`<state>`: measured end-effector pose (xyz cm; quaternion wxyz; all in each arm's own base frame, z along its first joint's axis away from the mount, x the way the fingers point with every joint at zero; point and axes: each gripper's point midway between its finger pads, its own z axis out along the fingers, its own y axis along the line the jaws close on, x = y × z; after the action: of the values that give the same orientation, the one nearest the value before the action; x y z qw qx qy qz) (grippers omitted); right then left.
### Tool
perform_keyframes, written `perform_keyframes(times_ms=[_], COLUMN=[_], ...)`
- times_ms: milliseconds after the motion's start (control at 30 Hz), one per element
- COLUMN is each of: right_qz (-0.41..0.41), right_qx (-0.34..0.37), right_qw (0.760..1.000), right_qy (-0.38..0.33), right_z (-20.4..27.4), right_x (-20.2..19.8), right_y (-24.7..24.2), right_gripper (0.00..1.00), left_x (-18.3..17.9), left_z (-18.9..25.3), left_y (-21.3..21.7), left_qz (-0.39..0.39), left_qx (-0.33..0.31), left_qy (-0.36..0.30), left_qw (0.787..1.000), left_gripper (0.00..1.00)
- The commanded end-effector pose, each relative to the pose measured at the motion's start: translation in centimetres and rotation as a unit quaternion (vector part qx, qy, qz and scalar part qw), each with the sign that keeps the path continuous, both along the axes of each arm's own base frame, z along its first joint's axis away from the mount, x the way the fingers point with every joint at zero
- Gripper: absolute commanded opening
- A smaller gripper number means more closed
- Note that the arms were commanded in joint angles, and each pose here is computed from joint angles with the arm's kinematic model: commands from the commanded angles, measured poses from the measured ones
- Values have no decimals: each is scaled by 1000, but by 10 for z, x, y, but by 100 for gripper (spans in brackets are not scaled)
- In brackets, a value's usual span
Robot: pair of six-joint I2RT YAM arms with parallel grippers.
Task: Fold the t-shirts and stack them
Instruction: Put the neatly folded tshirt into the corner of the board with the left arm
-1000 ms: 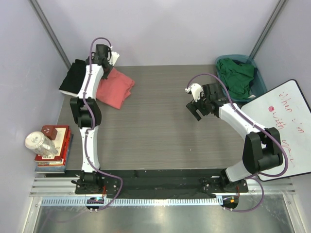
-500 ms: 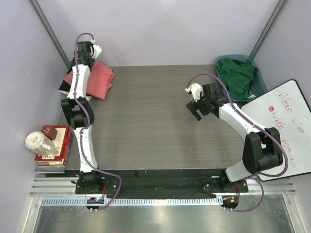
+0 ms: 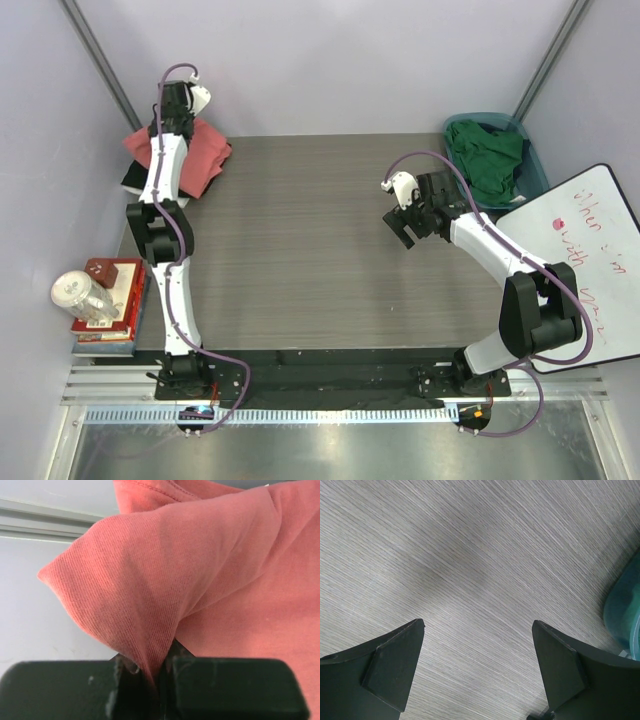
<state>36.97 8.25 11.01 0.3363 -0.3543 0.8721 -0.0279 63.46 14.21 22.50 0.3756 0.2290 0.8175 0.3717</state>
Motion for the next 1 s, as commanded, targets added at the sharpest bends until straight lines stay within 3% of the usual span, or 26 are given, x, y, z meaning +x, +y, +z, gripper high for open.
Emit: perform_keyframes(times_ms=[0, 400, 800, 900, 933, 967], right_qz=[1, -1, -1, -2, -2, -3], right_qx=[6, 8, 10, 8, 9, 10], right_qw=[999, 999, 999, 999, 999, 999], right_qy=[-44, -44, -40, -40, -40, -41], right_z=[28, 28, 26, 26, 26, 26], right_x=[11, 12, 8, 6, 6, 5], right_y=[1, 1, 1, 0, 0, 0], right_gripper=[94, 95, 94, 95, 95, 95], left_x=[-2, -1, 14, 14, 16, 15], left_z=[46, 15, 11, 8, 10, 5], left_y=[28, 53, 69, 75, 76, 80], left_qz=[31, 71, 80, 86, 89, 94], left_qx=[32, 77, 128, 144, 152, 160], left_qy=[-64, -72, -98, -100, -112, -110], left_qw=[997, 992, 984, 981, 978, 976], left_gripper=[0, 0, 0, 25, 41, 50])
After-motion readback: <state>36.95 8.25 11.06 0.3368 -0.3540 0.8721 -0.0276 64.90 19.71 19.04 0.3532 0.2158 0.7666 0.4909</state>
